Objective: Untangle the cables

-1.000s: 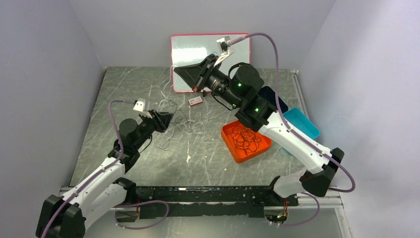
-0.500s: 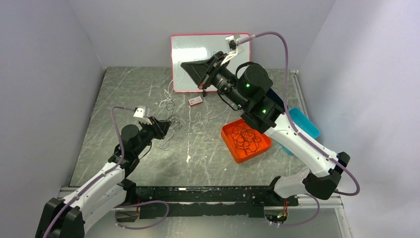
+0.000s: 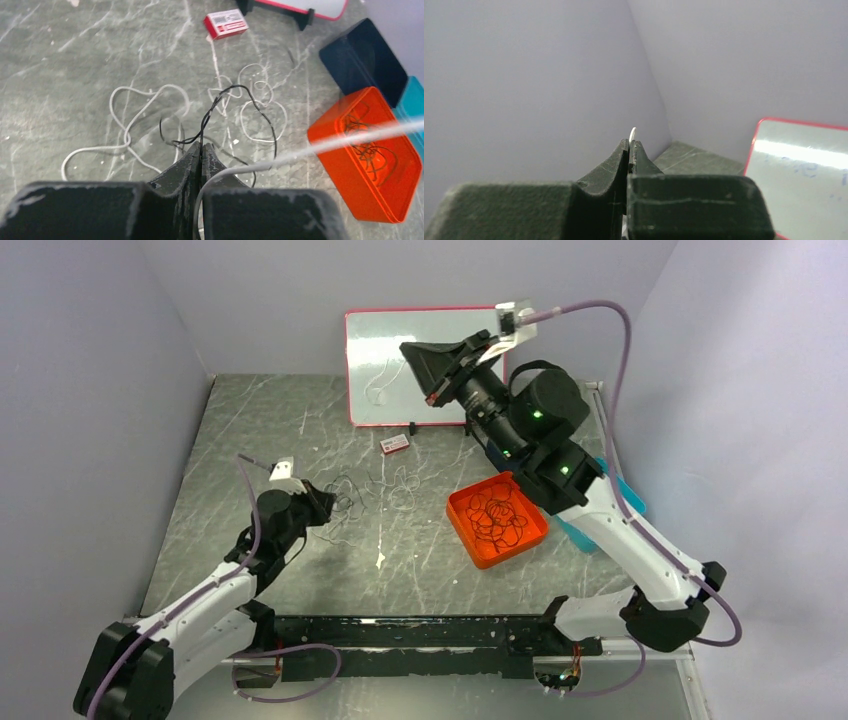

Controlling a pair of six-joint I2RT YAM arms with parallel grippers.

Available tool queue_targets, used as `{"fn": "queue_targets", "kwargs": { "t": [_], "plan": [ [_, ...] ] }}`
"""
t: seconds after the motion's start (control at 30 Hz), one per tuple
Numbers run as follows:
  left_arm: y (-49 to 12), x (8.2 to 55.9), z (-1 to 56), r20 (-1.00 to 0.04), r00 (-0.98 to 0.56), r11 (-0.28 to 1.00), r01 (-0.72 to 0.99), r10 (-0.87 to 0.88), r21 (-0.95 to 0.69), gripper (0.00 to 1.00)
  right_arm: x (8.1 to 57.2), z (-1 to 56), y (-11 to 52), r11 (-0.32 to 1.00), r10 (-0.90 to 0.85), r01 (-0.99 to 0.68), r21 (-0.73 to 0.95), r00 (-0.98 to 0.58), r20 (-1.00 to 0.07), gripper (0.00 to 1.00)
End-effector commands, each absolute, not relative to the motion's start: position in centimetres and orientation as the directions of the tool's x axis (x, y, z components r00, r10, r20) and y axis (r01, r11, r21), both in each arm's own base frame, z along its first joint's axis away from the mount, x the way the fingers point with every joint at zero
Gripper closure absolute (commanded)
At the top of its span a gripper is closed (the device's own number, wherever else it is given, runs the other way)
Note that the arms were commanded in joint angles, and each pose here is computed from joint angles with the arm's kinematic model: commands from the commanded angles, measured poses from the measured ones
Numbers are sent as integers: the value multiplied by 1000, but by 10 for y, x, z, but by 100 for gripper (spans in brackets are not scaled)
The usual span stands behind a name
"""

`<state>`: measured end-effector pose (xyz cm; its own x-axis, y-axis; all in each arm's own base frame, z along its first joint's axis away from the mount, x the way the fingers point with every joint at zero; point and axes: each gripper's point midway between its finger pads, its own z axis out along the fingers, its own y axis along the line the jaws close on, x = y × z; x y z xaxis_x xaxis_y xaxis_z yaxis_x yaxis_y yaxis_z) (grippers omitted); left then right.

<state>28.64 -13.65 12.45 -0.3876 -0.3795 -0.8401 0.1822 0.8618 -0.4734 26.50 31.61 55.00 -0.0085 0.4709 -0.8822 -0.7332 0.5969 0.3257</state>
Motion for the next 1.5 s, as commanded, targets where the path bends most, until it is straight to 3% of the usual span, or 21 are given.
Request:
{"fn": "queue_targets", "kwargs": {
  "t": [0.0,0.67,0.77,1.07,1.3,1.47],
  "plan": [
    [-121,289,107,-819,-409,882,65,-403,-466,93,259,588,274,678,499,-675,289,135,-856,100],
    [-107,291,70,-752,-499,888,-87,-431,-452,93,243,617,181,845,437,-473,248,346,-830,100],
    [-107,291,70,-751,-500,888,-86,-431,-452,82,241,618,175,851,435,-462,250,353,-829,100],
    [-107,292,69,-749,-508,891,-91,-426,-445,67,236,619,162,865,422,-437,244,373,-826,100],
    [-105,293,65,-741,-515,890,-108,-432,-443,42,230,626,138,894,398,-378,242,419,-816,100],
    [-105,293,63,-738,-519,891,-111,-430,-441,37,222,632,116,910,384,-331,248,454,-804,100]
  ]
}}
